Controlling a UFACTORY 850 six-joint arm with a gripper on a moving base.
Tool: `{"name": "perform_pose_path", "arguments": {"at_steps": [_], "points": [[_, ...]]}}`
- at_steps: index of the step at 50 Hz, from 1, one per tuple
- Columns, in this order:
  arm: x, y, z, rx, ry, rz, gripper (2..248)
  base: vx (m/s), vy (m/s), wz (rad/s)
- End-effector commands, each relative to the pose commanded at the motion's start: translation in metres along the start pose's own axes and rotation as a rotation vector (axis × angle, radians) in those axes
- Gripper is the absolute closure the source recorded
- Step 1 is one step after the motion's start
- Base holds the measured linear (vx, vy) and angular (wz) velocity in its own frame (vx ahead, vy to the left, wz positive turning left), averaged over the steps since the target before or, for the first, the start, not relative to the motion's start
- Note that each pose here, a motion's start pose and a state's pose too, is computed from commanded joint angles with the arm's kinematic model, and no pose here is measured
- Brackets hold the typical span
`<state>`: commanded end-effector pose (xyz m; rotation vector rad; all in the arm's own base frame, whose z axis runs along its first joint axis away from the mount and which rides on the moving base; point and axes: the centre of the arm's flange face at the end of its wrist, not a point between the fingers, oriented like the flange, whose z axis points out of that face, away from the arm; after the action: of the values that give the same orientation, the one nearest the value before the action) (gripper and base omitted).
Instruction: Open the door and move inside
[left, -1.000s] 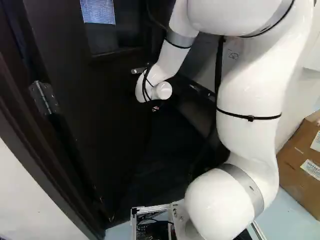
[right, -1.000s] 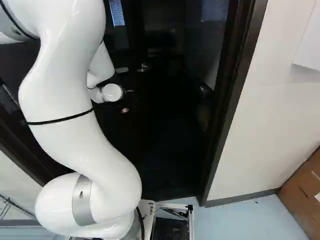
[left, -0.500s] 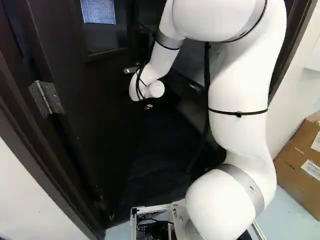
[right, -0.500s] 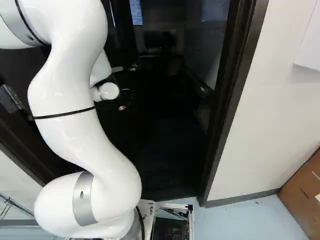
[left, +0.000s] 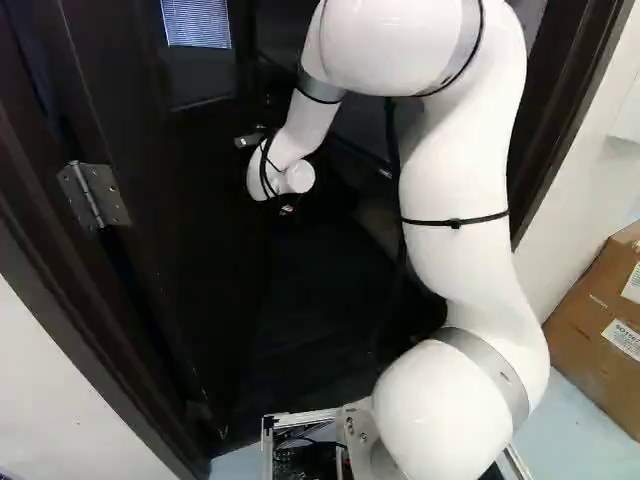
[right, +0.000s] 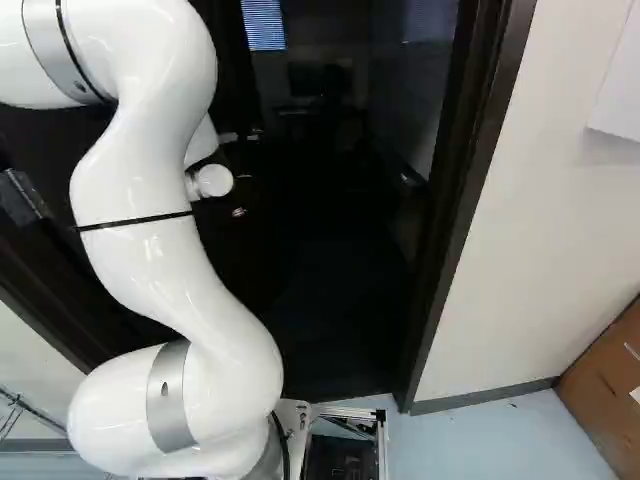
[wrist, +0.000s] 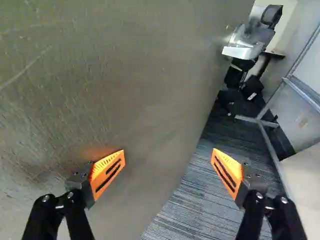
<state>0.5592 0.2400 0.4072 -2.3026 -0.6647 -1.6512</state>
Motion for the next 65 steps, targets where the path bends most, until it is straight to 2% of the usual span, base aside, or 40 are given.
{"name": "perform_pose_path", "arguments": {"at_steps": [21,65], "points": [[0.006,-0.022,0.023,0.049,0.008,-0.035,3,0.000,0.000,0.000],[0.011,-0.060,0.047,0.137,-0.003,-0.111,3,0.000,0.000,0.000]]}}
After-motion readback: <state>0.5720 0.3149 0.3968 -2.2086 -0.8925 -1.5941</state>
